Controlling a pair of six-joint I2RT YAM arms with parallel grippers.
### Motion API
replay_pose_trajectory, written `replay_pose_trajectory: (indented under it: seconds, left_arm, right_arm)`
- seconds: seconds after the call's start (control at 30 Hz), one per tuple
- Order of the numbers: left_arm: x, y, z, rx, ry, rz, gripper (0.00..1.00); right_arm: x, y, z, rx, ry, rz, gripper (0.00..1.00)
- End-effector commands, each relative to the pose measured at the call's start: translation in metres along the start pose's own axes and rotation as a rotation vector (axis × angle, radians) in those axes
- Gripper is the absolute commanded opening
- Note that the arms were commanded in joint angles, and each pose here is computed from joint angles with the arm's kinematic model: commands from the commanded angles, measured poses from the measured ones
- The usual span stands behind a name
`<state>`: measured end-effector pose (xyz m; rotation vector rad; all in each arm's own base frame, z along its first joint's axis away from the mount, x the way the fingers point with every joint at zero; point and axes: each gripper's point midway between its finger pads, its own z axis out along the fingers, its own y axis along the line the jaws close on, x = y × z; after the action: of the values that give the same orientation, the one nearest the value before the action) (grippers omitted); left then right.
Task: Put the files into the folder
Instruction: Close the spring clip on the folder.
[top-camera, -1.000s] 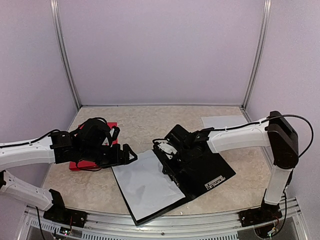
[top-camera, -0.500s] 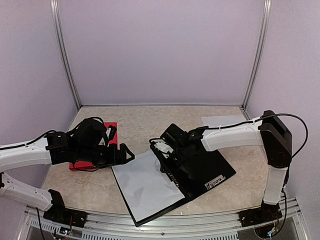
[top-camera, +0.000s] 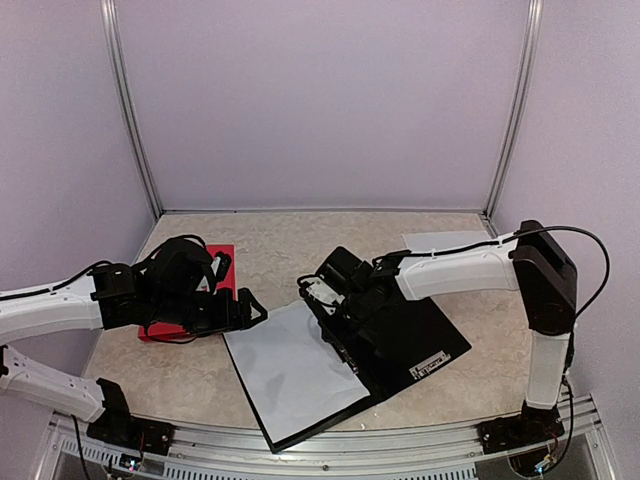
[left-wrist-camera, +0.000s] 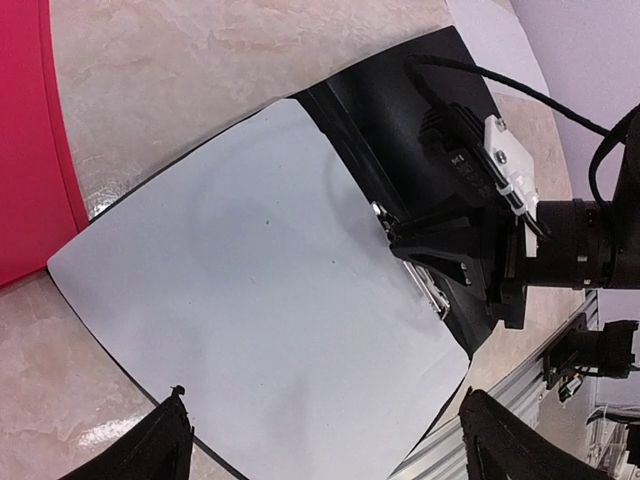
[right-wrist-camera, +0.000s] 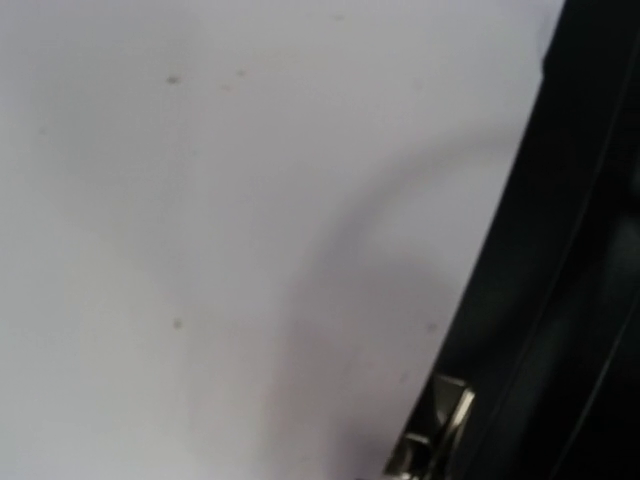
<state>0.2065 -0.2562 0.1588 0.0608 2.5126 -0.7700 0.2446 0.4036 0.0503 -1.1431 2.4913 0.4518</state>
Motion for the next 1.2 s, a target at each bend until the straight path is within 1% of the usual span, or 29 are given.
replay_pose_trajectory:
  seconds: [0.0,0.07,0.17,0.2,0.37,0.57,0.67,0.9,1.17]
  left_arm:
    - [0.006,0.01,0.003,-0.029,0.019,0.01,0.9]
    - [0.005,0.01,0.003,-0.029,0.018,0.01,0.9]
    - [0.005,0.01,0.004,-0.027,0.02,0.01,0.9]
    - [0.005,0.01,0.004,-0.027,0.021,0.009,0.9]
    - [0.006,0.01,0.005,-0.025,0.023,0.008,0.9]
    - [0.007,0.01,0.004,-0.026,0.025,0.006,0.9]
    - [0.007,0.011,0.005,-0.026,0.027,0.004,0.9]
    - [0.007,0.01,0.005,-0.025,0.026,0.008,0.9]
    - [0.007,0.012,0.003,-0.027,0.022,0.004,0.9]
  right_arm:
    - [0.008,-0.003,0.007,0.045,0.05,-0.022,0.15]
    - [0.006,-0.003,0.006,0.05,0.045,-0.022,0.18]
    - [0.0,-0.002,0.0,0.049,0.018,-0.014,0.29]
    - [-0.001,-0.001,-0.002,0.049,0.013,-0.01,0.3]
    - [0.0,0.002,-0.005,0.049,0.011,-0.002,0.28]
    - [0.002,0.003,-0.008,0.067,0.008,0.018,0.3]
    - [0.001,0.001,-0.012,0.083,-0.009,0.033,0.28]
    - [0.0,-0.001,-0.011,0.096,-0.006,0.037,0.16]
    - [0.003,-0.003,-0.006,0.109,0.015,0.037,0.1]
